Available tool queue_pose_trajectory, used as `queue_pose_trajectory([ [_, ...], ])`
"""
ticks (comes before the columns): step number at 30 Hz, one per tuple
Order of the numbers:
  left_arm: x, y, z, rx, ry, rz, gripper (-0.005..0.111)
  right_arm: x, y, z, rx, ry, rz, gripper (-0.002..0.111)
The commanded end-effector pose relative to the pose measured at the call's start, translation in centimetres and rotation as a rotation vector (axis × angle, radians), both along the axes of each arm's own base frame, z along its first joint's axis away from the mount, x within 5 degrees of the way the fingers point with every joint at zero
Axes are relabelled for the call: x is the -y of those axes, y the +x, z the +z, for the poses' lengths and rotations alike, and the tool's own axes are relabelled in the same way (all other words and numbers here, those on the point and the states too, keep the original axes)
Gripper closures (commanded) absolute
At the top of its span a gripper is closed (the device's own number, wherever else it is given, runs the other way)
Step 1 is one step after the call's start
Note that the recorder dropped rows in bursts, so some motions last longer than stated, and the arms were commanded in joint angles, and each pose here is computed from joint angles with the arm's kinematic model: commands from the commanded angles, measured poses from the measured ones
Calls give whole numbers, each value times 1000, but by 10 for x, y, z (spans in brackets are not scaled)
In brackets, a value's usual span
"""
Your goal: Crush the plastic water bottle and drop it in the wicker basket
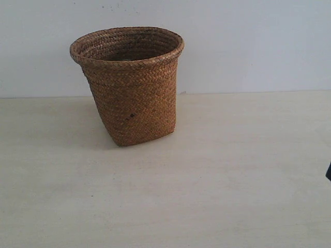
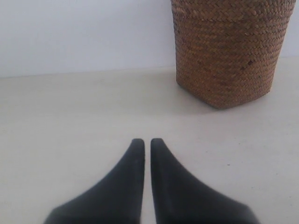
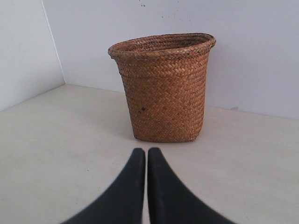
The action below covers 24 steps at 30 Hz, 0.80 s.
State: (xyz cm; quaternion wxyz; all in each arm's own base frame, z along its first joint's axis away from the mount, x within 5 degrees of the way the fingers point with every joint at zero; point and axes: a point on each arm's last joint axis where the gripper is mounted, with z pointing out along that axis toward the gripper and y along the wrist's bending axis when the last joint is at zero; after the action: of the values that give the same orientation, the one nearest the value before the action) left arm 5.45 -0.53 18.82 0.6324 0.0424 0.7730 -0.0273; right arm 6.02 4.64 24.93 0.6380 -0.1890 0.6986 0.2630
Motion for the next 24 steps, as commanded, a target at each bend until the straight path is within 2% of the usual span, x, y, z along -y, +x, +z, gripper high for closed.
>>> queue_pose_trajectory([
  [1,-1,0,-1,3,7,17,103,1,-1,1,12,10,0,108],
  [19,-1,0,-1,3,7,17,103,1,-1,1,11,12,0,108],
  [22,-1,0,-1,3,7,17,103,6,-3,4,66,5,-43,108],
  [24,-1,0,-1,3,7,17,103,17,-10,7,162,-25,-137,108],
])
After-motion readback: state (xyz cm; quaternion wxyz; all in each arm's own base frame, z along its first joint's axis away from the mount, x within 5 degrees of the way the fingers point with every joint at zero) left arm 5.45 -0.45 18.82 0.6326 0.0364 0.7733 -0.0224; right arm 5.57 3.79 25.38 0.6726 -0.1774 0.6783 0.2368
